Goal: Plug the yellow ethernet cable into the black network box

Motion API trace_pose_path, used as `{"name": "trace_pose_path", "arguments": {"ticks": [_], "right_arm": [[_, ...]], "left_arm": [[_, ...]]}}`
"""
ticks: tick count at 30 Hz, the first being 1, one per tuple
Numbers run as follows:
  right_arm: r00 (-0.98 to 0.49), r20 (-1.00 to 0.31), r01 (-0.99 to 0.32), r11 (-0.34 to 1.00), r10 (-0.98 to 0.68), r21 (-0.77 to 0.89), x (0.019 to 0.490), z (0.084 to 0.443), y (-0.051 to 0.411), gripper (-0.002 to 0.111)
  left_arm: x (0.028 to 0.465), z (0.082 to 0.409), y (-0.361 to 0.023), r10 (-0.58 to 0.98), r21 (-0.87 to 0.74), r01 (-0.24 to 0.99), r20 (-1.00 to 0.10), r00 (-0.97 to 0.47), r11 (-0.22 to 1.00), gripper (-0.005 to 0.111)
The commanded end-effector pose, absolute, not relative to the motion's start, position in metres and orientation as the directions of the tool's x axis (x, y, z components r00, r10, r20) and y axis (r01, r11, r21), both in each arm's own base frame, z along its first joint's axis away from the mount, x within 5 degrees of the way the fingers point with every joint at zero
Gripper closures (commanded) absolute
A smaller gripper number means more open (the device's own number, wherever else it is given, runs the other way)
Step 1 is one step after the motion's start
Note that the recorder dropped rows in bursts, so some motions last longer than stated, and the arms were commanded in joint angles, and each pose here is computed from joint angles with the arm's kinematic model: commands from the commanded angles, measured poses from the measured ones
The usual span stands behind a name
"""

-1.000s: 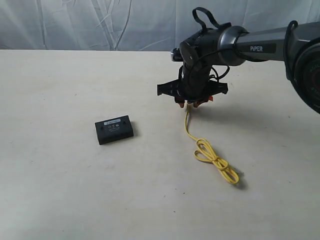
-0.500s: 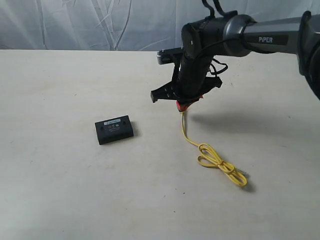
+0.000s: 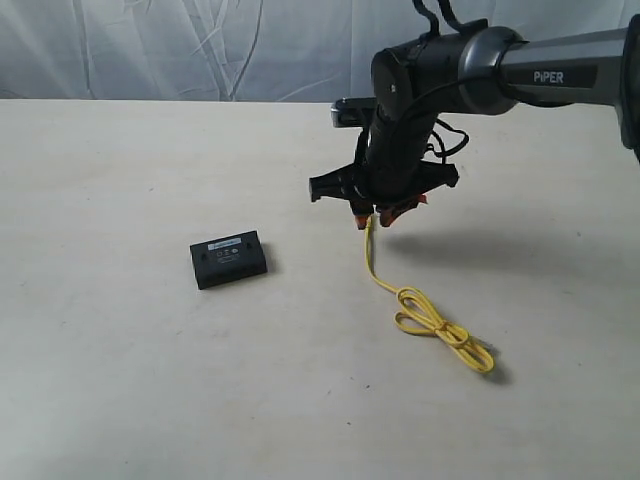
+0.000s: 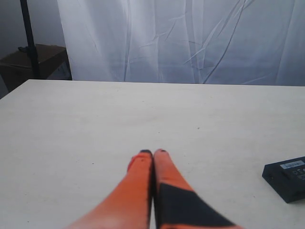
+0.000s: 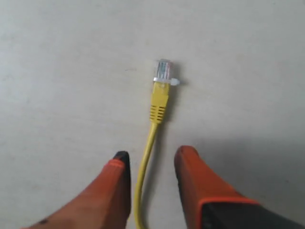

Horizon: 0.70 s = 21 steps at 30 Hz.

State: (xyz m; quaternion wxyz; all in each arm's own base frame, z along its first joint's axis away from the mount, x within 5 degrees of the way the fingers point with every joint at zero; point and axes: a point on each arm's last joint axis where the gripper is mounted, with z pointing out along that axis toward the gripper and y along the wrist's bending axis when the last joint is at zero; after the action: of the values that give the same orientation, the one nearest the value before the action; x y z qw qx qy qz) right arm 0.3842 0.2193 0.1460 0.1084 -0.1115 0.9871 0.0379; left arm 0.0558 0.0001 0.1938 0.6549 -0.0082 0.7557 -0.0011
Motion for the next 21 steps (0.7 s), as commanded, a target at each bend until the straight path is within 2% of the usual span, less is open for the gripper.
{"name": "trace_pose_path", "arguments": {"ticks": [1,12,14,16,21], "right_arm": [[-0.952,-0.235,-0.213,0.975,-0.195,0.053,0.386,0.137,0.221,0.076],[-0.961,-0.195,-0.204,0.979,-0.197,0.019,0.381,0.106,0.233,0.078],[-0.960,-0.185,-0.215,0.977,-0.212,-0.004,0.380,0.106,0.231,0.090],[-0.958,-0.178,-0.227,0.974,-0.227,-0.020,0.379,0.109,0.230,0.109],[-0.935,-0.180,-0.307,0.951,-0.307,-0.028,0.377,0.125,0.229,0.108]], "left_arm": [[0.056,0.192,0.000,-0.012,-0.011,-0.011,-0.990,-0.143,1.000,0.106],[0.056,0.192,0.000,-0.012,-0.011,-0.011,-0.990,-0.143,1.000,0.106],[0.056,0.192,0.000,-0.012,-0.011,-0.011,-0.990,-0.143,1.000,0.106],[0.056,0.192,0.000,-0.012,-0.011,-0.011,-0.990,-0.143,1.000,0.106],[0.056,0.192,0.000,-0.012,-0.011,-0.011,-0.990,-0.143,1.000,0.106]]}}
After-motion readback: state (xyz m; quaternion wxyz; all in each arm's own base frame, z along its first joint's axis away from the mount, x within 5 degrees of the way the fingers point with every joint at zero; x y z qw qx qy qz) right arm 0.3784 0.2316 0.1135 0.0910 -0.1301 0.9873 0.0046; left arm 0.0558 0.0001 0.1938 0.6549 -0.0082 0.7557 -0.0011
